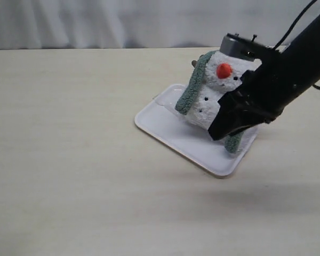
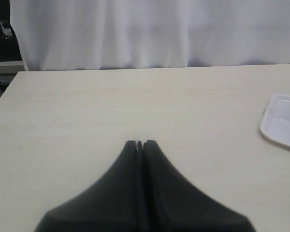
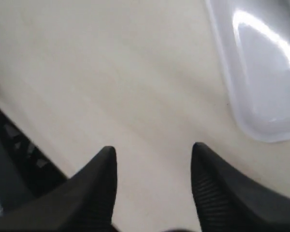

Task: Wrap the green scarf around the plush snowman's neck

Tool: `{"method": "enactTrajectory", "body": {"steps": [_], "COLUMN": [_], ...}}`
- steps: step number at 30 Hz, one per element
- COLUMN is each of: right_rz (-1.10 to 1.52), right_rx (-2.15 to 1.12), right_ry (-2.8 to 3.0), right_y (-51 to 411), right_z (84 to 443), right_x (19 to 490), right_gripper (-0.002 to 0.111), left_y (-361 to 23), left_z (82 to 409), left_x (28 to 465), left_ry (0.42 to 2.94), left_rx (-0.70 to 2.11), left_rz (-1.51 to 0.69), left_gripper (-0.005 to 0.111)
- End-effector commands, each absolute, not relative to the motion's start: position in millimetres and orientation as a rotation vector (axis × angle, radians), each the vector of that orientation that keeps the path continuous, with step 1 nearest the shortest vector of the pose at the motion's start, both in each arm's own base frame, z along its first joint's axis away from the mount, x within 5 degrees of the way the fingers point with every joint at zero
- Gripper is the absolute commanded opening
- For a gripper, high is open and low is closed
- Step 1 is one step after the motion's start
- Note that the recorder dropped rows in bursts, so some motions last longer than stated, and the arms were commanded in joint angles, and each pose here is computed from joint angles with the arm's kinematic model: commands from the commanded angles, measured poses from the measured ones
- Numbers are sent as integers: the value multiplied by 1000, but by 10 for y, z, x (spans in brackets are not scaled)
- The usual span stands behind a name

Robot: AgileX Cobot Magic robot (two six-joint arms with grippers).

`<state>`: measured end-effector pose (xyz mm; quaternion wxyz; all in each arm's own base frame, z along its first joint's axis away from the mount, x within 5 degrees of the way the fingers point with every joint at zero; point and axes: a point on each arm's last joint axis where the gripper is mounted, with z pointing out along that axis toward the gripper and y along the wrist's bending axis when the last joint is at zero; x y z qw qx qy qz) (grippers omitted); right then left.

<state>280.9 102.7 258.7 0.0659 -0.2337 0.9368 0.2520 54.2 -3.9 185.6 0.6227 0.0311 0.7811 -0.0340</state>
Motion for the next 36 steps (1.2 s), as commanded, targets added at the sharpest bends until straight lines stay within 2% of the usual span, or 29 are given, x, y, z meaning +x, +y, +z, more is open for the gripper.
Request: {"method": "enactTrajectory", "body": {"steps": [1, 3, 8, 11, 15, 22, 29, 36], "right_rz": [515, 401, 183, 143, 75, -4, -183, -167], "right_rx": [-664, -647, -575, -564, -655, -692, -898, -1037], "right_ry": [2564, 2471, 2345, 2327, 2307, 2246, 2293, 2314], "right_y": [933, 872, 745, 732, 827, 996, 955, 1103], "right_z": [2922, 3052, 3188, 3149, 3010, 2794, 2536, 2387], "right_x": [2859, 2864, 2942, 3016, 3128, 3333, 3416, 3390], "right_gripper": [34, 35, 50, 60, 68, 63, 78, 79], "left_y": [-41, -41, -41, -41, -41, -41, -41, -41], "left_z": [1858, 1858, 1858, 1858, 1858, 1858, 1858, 1858], "left_x": [542, 542, 542, 542, 542, 542, 542, 542], "left_ry": [1786, 1786, 1786, 1786, 1786, 1786, 1786, 1786], "left_rx": [66, 66, 66, 66, 66, 66, 66, 66], "left_rz": [-85, -85, -85, -85, -85, -85, -85, -85], "left_gripper": [0, 0, 0, 0, 0, 0, 0, 0]}}
